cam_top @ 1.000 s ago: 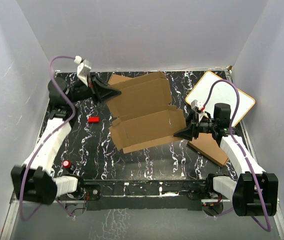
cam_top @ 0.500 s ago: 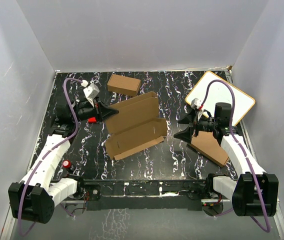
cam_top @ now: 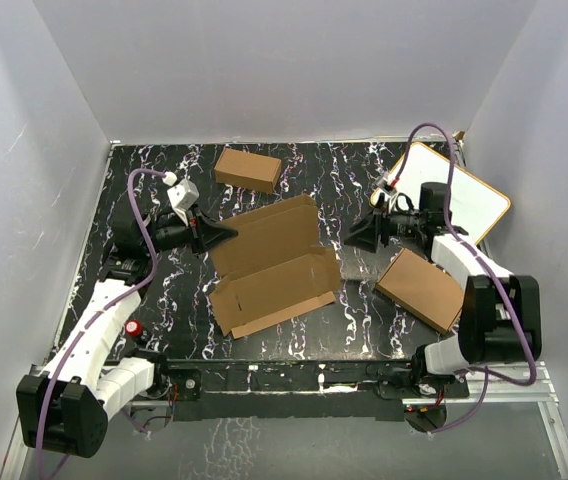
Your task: Fold the paper box
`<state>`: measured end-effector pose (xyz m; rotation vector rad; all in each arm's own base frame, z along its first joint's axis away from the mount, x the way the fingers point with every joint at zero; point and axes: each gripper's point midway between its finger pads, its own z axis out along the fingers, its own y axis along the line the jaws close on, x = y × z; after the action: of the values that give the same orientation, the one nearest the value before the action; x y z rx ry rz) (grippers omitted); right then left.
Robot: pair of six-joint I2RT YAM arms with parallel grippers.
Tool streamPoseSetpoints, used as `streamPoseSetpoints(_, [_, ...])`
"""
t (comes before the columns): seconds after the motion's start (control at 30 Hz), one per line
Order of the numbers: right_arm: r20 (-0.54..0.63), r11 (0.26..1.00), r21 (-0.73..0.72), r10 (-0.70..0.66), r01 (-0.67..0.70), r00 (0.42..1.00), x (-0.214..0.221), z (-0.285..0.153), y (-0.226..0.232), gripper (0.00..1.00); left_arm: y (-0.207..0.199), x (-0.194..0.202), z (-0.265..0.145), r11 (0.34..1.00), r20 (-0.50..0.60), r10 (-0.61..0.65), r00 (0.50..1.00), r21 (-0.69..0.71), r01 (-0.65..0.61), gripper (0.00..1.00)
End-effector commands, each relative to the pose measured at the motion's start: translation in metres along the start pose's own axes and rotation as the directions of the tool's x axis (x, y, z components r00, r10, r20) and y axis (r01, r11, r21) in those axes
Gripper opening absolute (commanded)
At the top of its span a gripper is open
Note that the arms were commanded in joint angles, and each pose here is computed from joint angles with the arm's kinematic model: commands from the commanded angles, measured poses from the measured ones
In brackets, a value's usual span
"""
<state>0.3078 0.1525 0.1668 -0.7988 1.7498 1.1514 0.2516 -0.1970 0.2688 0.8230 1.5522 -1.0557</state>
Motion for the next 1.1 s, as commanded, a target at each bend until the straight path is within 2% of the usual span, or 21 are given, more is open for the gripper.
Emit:
streamPoseSetpoints(0.0, [-0.002,0.996,-0.073,-0.054,0.054,0.999,-0.015,0.02,0.003,0.56,-0.018,-0.013,-0.001,0.996,0.049,0.029,0.998,0.085,-0.034,0.0])
streamPoseSetpoints(0.1, [-0.012,0.991,-0.1,-0.087,0.085,0.996,-0.011,0.028,0.014,0.53,-0.024,-0.016,-0.001,0.992,0.062,0.022,0.998,0.124,-0.03,0.0])
streamPoseSetpoints(0.33, [-0.004,0.984,-0.135,-0.118,0.116,0.993,-0.008,0.027,0.026,0.33,-0.03,-0.022,-0.001,0.988,0.077,0.013,0.997,0.151,-0.025,0.0])
streamPoseSetpoints(0.4, [0.004,0.975,-0.176,-0.134,0.133,0.991,-0.008,0.026,0.034,0.31,-0.029,-0.022,-0.001,0.989,0.078,0.012,0.997,0.148,-0.024,0.0])
streamPoseSetpoints(0.6, [0.04,0.931,-0.283,-0.227,0.229,0.973,-0.009,0.023,0.068,0.31,-0.028,-0.022,-0.001,0.989,0.078,0.013,0.997,0.143,-0.024,0.0])
streamPoseSetpoints(1.07, [0.056,0.907,-0.344,-0.239,0.244,0.969,-0.007,0.025,0.084,0.33,-0.039,-0.035,0.0,0.976,0.1,-0.015,0.995,0.218,-0.007,0.0])
